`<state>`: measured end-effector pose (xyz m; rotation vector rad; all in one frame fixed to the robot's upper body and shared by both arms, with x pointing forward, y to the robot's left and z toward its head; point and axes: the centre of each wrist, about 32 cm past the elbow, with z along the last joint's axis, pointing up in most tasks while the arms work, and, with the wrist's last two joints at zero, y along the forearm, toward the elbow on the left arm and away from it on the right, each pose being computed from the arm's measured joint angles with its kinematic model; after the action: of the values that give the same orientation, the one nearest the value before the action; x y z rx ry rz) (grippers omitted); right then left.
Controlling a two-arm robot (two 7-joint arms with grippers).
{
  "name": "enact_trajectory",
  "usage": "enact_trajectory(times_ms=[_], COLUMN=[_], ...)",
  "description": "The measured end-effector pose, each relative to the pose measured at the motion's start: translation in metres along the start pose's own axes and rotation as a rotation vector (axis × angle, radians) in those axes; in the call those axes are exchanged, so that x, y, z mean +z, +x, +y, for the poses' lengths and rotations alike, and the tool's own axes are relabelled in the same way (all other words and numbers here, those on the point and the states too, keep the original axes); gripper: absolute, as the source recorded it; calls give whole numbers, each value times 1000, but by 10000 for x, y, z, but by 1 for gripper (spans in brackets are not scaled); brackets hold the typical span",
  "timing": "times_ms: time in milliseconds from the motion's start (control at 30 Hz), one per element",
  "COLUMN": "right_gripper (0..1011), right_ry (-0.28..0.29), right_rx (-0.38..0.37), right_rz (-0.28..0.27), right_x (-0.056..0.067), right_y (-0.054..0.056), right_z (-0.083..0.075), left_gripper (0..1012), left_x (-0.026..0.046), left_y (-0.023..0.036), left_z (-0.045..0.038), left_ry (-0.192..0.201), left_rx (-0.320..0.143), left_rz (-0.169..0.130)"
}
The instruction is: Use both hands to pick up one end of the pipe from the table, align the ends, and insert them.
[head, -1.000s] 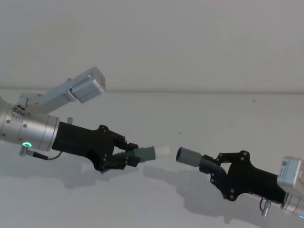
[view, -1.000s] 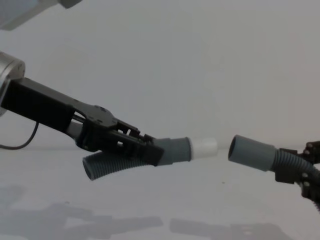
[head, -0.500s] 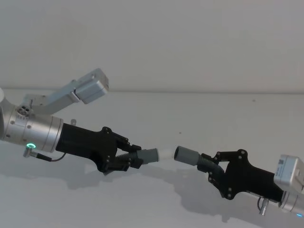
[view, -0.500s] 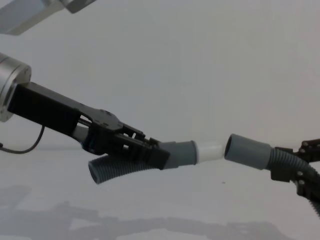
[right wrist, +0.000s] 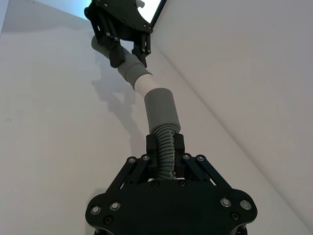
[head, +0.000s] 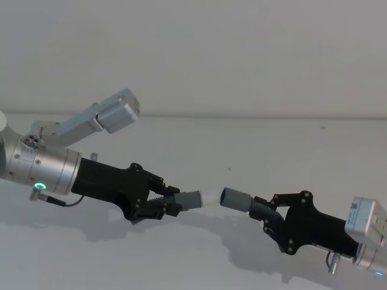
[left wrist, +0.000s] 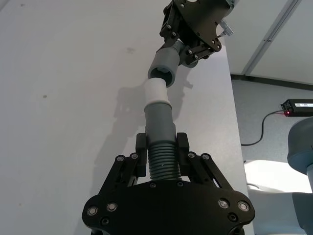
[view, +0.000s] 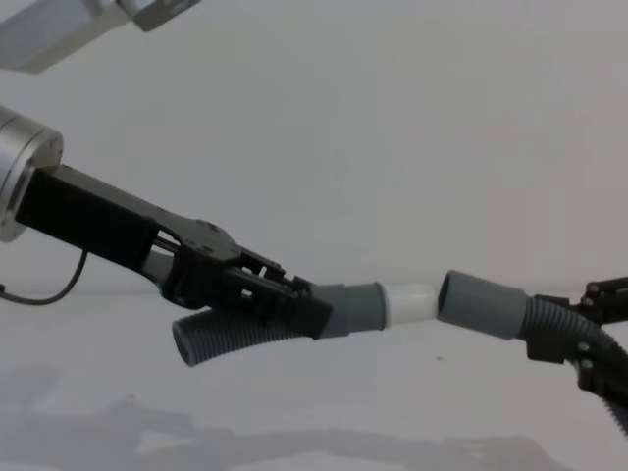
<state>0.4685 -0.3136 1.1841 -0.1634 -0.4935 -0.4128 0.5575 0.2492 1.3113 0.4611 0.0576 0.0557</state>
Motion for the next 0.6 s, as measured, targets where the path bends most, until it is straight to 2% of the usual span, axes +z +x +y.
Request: enact_trajectory(times_ms=[600], right_gripper=[164], right_ry=[-13], right_rx=[12], right_rz=[2], right_x=[-31], right_y=[2], right_z=[24], left_gripper=[341], left_x=[3], left_y=[1], left_z=[35], left_ry=[22], left_rx=[-3], left_rz=[8])
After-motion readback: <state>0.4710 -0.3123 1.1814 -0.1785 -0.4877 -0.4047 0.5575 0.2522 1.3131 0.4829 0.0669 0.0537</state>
